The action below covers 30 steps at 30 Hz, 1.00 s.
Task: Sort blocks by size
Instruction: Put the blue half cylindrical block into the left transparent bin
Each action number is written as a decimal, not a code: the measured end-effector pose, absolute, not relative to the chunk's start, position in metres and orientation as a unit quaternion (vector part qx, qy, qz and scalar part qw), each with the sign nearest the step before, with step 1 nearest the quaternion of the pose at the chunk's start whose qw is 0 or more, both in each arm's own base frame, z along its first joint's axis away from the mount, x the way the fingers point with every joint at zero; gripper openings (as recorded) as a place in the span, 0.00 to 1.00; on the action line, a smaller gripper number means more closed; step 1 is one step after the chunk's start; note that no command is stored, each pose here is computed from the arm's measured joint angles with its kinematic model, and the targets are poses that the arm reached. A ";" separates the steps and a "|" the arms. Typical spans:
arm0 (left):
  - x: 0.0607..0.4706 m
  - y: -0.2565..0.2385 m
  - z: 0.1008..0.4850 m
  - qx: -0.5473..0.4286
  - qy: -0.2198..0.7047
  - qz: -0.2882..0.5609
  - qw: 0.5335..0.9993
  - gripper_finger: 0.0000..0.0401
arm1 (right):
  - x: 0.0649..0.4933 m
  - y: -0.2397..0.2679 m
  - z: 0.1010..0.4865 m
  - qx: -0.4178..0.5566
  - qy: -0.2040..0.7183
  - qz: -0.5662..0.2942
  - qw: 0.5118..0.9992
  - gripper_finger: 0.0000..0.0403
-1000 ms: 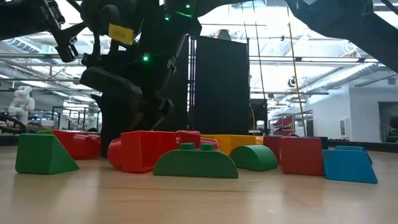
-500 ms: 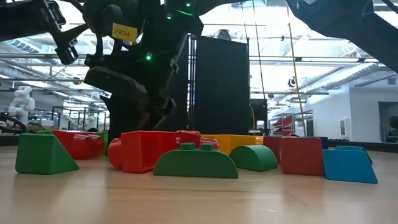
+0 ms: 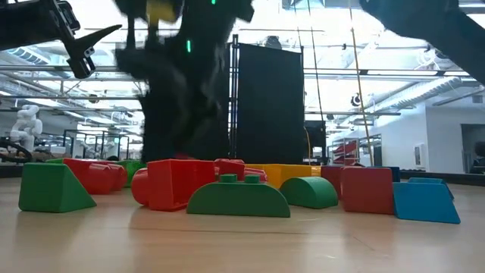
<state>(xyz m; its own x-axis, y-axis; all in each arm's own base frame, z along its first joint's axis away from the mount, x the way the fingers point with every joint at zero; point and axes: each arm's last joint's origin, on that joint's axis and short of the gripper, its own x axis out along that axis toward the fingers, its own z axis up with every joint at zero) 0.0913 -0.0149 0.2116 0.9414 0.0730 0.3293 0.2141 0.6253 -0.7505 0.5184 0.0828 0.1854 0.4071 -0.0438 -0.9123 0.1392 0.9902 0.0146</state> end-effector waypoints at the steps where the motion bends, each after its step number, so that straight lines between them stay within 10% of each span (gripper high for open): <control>1: 0.091 -0.015 0.211 -0.431 -0.166 -0.039 0.886 0.64 | 0.517 0.085 0.197 0.043 0.529 -0.049 0.846 0.46; 14: 0.092 -0.015 0.209 -0.429 -0.157 -0.033 0.889 0.64 | 0.532 0.173 0.267 -0.021 0.223 0.172 0.959 0.46; 30: 0.093 -0.015 0.207 -0.427 -0.145 -0.028 0.892 0.64 | 0.549 0.194 0.225 0.009 0.178 0.263 0.948 0.46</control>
<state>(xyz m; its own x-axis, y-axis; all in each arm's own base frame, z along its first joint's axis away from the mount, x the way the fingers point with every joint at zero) 0.0929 -0.0152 0.2067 0.9564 0.0741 0.2824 0.1736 0.6333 -0.7542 0.5494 0.1943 0.2253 0.7984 0.5023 -0.3320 -0.4959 0.8613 0.1104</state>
